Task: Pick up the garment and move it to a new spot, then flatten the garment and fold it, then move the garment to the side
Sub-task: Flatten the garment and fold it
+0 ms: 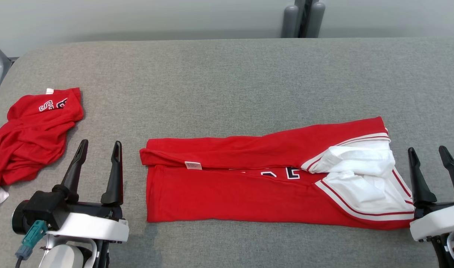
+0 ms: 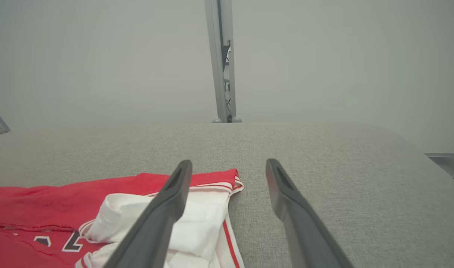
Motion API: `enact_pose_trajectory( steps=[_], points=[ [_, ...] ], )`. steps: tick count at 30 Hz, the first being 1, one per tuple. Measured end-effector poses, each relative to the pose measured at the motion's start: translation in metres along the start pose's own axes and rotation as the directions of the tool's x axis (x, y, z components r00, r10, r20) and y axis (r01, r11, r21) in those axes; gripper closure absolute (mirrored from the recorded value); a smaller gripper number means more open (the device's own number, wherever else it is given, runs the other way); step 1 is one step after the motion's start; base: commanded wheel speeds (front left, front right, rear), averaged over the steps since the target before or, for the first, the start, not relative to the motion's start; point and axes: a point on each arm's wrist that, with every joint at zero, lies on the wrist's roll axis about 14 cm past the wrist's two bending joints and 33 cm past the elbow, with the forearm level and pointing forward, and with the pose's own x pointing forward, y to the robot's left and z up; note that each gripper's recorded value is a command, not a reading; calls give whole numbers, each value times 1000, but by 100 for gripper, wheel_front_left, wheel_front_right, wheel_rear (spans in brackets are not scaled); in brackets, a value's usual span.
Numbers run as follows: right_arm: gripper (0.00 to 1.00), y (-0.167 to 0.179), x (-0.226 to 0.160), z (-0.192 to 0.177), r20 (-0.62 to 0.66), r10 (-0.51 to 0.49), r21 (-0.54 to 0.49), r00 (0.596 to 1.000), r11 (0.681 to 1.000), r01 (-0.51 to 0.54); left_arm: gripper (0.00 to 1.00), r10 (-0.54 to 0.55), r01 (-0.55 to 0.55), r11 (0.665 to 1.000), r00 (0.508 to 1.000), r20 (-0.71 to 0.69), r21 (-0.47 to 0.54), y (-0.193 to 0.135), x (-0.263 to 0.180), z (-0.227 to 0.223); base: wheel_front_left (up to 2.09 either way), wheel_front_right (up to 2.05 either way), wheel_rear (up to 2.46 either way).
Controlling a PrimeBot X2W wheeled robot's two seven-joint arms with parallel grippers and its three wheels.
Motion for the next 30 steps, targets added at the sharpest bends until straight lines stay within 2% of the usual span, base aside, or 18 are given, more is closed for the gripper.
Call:
enact_pose_trajectory(
  steps=[7, 18, 19, 20, 21, 25, 30],
  points=[
    [0, -3, 17, -40, -140, 19, -2, 990, 1000, -20, 0, 1, -1, 1000, 1000, -1, 1, 1, 1, -1, 0, 0, 0],
    [0, 31, 28, -111, -345, 110, 96, 932, 992, -82, 0, 10, -10, 1000, 1000, -29, -8, 5, 8, -12, 0, 0, 0],
    [24, 31, 28, -114, -355, 108, 101, 929, 992, -77, 0, 11, -11, 1000, 1000, -30, -9, 6, 8, -12, 0, 0, 0],
    [58, 31, 27, -117, -366, 111, 105, 924, 991, -77, 0, 10, -11, 1000, 999, -30, -10, 6, 8, -12, 0, 0, 0],
    [98, 33, 26, -119, -371, 114, 111, 922, 991, -78, 0, 11, -12, 1000, 999, -30, -8, 6, 8, -12, 0, 0, 0],
    [100, 39, 25, -118, -362, 132, 139, 923, 987, -87, 0, 9, -9, 1000, 1000, -30, -4, 6, 9, -12, 0, 0, 0],
    [100, 12, 22, -109, -332, 76, 120, 940, 992, -38, 0, -8, 8, 1000, 1000, -26, -6, 1, 14, -12, 0, 0, 0]
  ],
)
